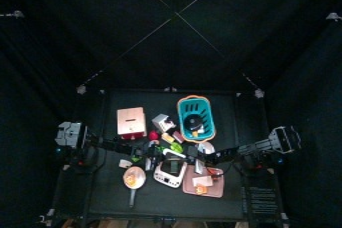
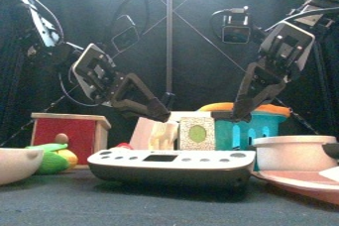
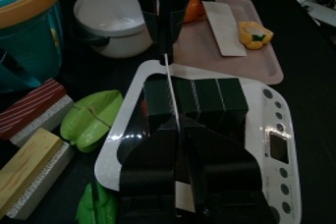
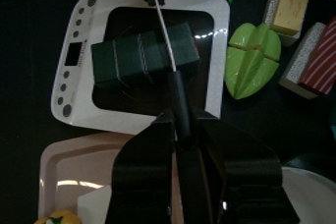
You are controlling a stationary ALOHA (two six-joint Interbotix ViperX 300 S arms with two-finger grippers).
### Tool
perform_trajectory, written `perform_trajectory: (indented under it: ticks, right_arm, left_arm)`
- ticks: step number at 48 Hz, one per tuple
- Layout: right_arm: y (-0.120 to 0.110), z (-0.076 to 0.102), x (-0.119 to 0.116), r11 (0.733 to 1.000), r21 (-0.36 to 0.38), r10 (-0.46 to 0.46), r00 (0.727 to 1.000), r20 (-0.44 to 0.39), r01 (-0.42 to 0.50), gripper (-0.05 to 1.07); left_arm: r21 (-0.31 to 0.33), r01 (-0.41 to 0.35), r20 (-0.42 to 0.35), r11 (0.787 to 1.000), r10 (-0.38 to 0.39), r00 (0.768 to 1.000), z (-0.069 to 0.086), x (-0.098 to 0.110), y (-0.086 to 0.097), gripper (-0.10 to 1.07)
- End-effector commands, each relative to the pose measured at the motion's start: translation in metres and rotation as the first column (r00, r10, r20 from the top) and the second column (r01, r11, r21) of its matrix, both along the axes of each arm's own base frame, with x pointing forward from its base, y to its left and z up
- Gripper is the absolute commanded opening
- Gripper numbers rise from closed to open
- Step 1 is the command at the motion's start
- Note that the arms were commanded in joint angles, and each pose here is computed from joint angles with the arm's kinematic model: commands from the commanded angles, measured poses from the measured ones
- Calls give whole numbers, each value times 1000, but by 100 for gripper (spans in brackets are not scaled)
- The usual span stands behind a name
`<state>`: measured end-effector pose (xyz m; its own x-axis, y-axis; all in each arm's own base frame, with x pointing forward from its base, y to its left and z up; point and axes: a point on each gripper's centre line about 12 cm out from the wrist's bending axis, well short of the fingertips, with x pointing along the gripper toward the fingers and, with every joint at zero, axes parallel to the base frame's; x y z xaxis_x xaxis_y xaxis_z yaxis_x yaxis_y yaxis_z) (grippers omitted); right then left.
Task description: Cut sushi roll
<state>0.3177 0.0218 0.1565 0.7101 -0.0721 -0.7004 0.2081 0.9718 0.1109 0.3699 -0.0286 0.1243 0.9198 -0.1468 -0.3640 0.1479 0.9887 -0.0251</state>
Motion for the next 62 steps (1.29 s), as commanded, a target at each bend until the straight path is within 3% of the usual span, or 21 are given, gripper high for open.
perform_trajectory:
  ticks: [1,48,62]
  right_arm:
    - [-1,8,4,1000,4,-11,1000,23,11,51]
    - [-4,3,7,1000,-2,-21,1000,8,21,51]
    - [-4,-7,10,1000,-6,-24,999,-22,24,51]
  left_arm:
    - [0,24,28,1000,-24,999,7,5,-9,43]
    - [-6,9,7,1000,-9,1000,0,5,-6,42]
    - [-6,4,-26,1000,-4,1000,-12,5,-5,42]
